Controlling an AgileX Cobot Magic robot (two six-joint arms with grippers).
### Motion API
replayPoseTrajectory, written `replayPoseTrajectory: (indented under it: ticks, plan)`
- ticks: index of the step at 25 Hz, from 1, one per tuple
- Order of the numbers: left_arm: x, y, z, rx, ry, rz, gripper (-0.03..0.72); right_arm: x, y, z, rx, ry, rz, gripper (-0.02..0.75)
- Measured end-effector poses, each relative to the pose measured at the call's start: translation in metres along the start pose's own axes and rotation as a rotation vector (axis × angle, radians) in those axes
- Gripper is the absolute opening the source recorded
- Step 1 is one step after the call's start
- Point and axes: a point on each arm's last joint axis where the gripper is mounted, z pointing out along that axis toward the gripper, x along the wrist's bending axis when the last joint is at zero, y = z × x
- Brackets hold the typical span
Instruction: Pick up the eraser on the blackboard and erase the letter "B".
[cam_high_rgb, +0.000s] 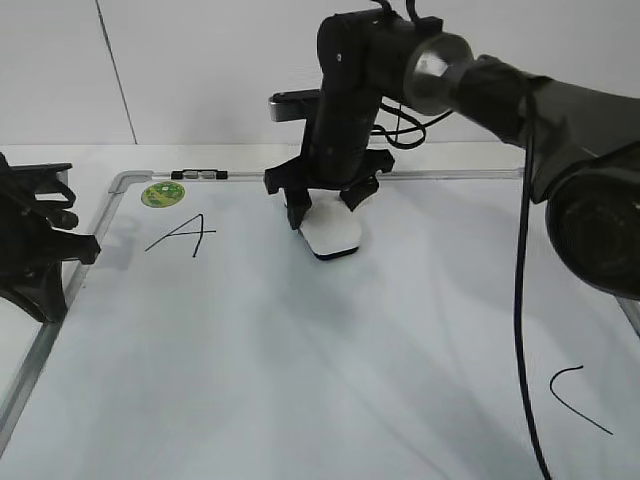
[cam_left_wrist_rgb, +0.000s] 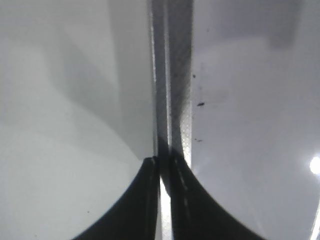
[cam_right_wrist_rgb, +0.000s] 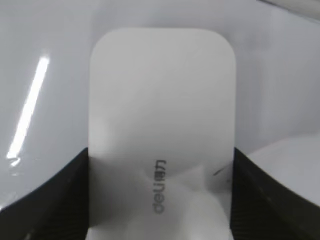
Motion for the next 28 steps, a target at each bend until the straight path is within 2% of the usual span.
replayPoseTrajectory:
  ticks: [5,8,10,17,23,26,28]
  plan:
    - [0.0,0.0,0.0,0.001,0.0,0.0,0.032,0.004,-0.001,0.001,-0.003,-0.062,-0.058,0.539]
    - [0.0,0.0,0.0,0.001,0.0,0.0,0.032,-0.003,0.0,0.0,-0.01,-0.127,-0.08,0.539]
    - [0.0,0.0,0.0,0.001,0.0,0.0,0.032,-0.008,0.0,0.002,-0.006,-0.142,-0.081,0.539]
    - [0.0,0.0,0.0,0.001,0.0,0.0,0.032,-0.033,-0.001,0.002,-0.005,-0.135,-0.028,0.539]
    - [0.0,0.0,0.0,0.001,0.003,0.002,0.032,-0.066,-0.001,-0.004,-0.006,-0.158,0.03,0.539]
    - [0.0,0.0,0.0,0.001,0.003,0.002,0.032,-0.068,-0.001,-0.005,-0.004,-0.156,0.035,0.538]
    - [0.0,0.0,0.0,0.002,0.003,0.002,0.032,-0.065,-0.001,-0.004,-0.001,-0.116,0.052,0.538]
